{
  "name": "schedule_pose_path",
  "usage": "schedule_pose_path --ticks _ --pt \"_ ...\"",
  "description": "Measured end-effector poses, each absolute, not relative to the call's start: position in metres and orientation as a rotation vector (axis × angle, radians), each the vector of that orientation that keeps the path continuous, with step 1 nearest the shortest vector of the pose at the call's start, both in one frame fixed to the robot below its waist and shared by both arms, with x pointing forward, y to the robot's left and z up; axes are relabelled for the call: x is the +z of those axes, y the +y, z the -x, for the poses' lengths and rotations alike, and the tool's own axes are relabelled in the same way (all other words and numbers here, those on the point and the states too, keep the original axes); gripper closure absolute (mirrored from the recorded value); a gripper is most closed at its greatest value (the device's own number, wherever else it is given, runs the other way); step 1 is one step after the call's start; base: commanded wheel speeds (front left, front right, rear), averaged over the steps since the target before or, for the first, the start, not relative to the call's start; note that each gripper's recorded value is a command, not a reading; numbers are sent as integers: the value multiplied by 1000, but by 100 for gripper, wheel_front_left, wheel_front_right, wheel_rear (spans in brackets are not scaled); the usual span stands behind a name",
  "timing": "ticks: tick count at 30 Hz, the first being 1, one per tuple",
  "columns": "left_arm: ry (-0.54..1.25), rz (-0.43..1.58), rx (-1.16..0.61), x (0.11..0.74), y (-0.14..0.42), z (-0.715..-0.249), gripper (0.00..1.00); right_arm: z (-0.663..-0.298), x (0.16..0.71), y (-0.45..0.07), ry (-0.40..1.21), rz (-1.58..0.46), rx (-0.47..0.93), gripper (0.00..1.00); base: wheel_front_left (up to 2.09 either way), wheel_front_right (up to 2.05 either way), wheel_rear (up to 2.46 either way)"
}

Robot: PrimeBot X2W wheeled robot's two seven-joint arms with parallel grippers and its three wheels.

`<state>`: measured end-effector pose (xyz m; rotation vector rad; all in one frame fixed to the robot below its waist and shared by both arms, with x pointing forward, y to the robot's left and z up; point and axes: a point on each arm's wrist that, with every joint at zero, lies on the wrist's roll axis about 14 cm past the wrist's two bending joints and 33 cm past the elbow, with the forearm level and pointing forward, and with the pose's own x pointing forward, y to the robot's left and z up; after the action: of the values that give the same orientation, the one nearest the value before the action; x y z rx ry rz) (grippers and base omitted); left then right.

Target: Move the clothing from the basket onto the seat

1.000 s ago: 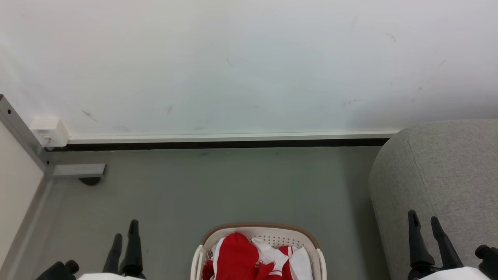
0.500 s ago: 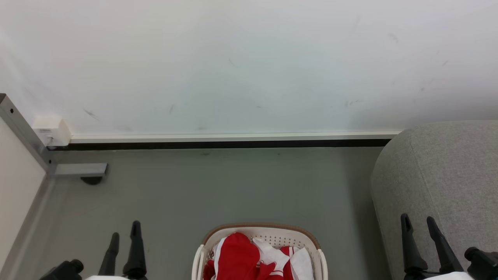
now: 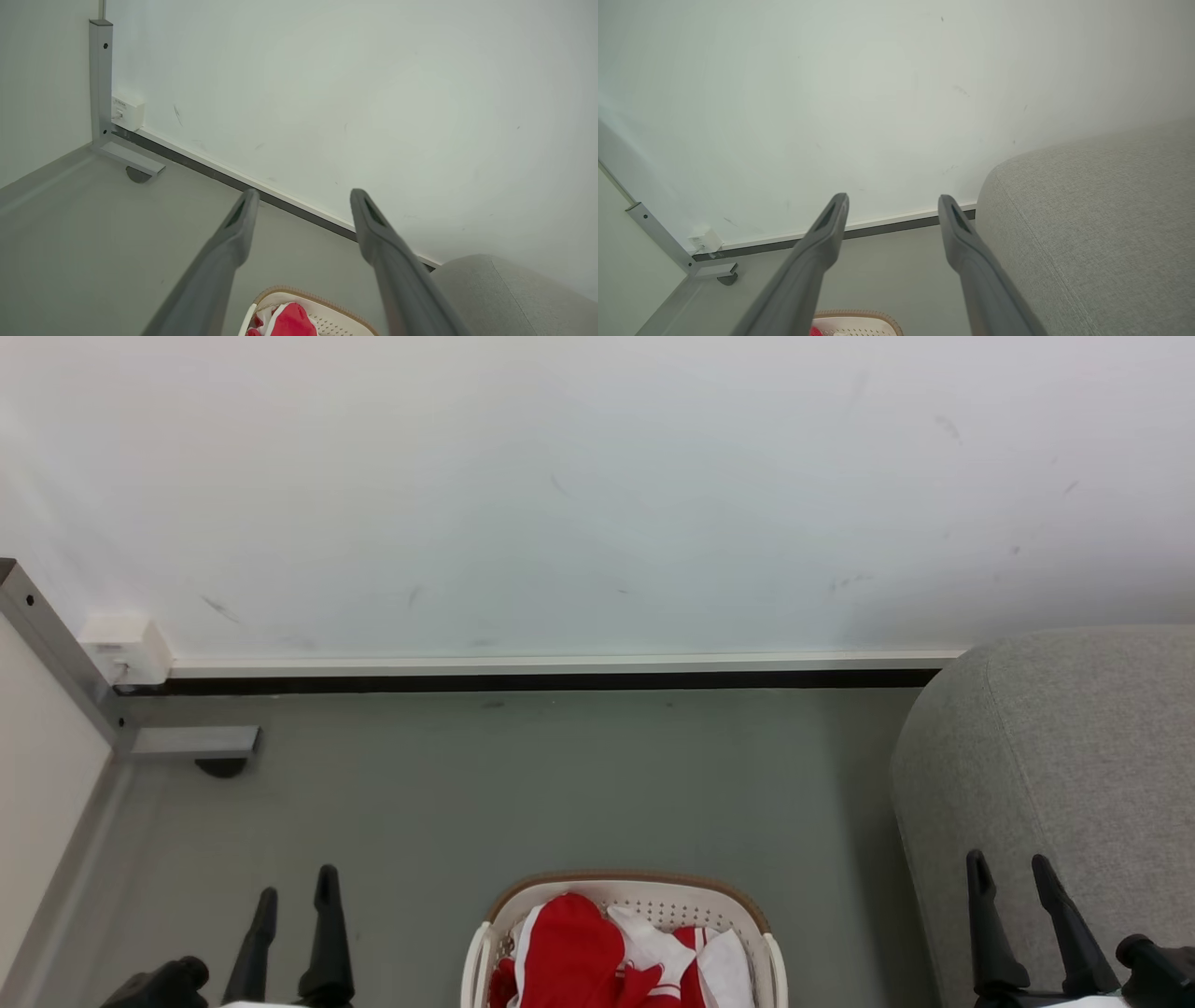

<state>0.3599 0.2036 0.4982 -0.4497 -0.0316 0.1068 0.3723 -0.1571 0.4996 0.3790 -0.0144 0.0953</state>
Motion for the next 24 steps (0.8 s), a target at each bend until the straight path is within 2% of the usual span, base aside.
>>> schedule_pose_path --ticks 24 --pt "-51 257 32 500 188 -356 0 -368 496 -145 -27 -267 141 0 0 0 0"
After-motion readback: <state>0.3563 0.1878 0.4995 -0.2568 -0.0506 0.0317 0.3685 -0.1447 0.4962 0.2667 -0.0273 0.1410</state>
